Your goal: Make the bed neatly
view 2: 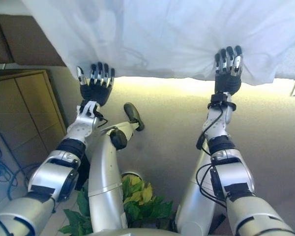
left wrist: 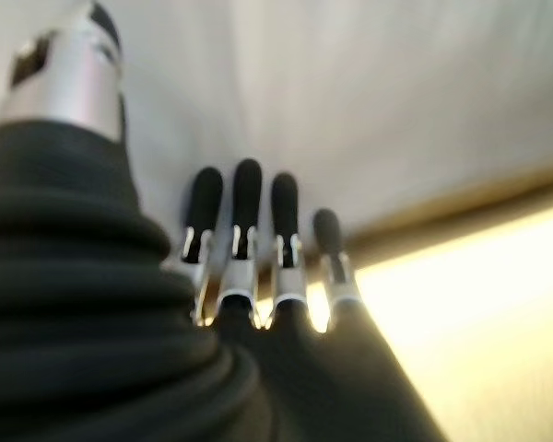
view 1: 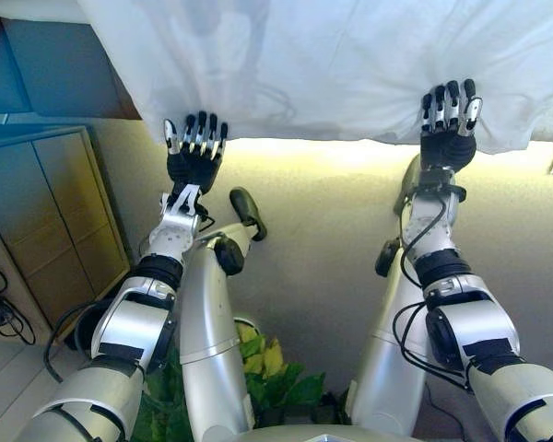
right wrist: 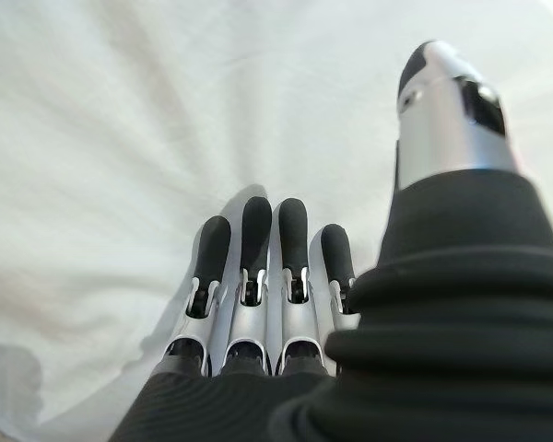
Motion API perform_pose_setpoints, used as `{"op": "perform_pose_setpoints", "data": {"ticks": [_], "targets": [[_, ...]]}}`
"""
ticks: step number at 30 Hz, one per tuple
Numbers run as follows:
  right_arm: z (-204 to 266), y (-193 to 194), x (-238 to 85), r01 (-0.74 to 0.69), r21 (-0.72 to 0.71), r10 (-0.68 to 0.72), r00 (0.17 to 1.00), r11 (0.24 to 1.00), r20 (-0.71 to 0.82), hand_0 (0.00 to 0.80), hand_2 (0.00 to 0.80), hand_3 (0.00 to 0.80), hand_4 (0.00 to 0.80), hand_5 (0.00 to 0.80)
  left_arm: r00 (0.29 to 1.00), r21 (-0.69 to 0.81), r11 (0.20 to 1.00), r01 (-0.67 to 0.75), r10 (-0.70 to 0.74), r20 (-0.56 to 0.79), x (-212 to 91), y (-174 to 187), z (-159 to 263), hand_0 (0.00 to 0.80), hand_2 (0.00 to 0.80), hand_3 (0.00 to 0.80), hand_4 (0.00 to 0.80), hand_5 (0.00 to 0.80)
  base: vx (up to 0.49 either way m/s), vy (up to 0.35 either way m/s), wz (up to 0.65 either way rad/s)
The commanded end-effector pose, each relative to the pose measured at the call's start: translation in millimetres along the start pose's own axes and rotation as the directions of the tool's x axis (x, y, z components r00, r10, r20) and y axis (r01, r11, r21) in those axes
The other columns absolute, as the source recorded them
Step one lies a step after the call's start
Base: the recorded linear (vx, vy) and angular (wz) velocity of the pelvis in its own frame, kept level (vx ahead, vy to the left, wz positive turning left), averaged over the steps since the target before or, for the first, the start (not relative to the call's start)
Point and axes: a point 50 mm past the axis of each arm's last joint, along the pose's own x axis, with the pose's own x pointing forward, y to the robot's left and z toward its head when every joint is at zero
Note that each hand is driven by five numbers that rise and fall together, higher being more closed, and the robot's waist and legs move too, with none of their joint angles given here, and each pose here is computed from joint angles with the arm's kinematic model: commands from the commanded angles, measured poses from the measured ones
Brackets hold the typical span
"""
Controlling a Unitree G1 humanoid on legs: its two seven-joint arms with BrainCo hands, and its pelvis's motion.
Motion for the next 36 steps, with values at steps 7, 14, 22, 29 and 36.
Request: {"op": "perform_pose_setpoints", "data": {"ticks": [7,14,22,29,36], "targets": [[35.0,-4.6,2.6,-0.064,-0.058,0.069,0.994,0.996,0.087,0.000,0.000,0.000,0.000,0.000,0.976,0.062,0.977,-0.203,0.197,0.089,-16.3,30.1,27.4,0.000,0.000,0.000,0.000,0.000,-0.025,-0.038,0.05],[34.9,-15.9,-5.3,-0.033,-0.024,0.035,0.997,0.999,0.076,0.000,0.000,0.000,0.000,0.000,0.923,0.018,0.940,-0.342,0.332,0.193,-34.2,52.7,49.2,0.000,0.000,0.000,0.000,0.000,0.002,-0.052,0.12],[33.5,-44.4,-32.9,0.063,0.011,-0.064,0.996,0.998,0.069,0.000,0.000,0.000,0.000,0.000,0.854,0.005,0.868,-0.497,0.488,0.182,-79.8,98.6,46.2,0.000,0.000,0.000,0.000,0.000,0.007,-0.099,0.19],[39.7,-64.1,-52.1,0.131,-0.017,-0.129,0.989,0.991,0.077,0.000,0.000,0.000,0.000,0.000,0.808,0.010,0.821,-0.571,0.559,0.188,-117.7,125.3,46.6,0.000,0.000,0.000,0.000,0.000,-0.044,-0.118,0.28],[31.5,-76.2,-70.2,0.222,-0.081,-0.220,0.975,0.972,0.033,0.000,0.000,0.000,0.000,0.000,0.780,0.077,0.792,-0.605,0.571,0.255,-135.8,131.2,59.0,0.000,0.000,0.000,0.000,0.000,-0.015,-0.135,0.16]]}}
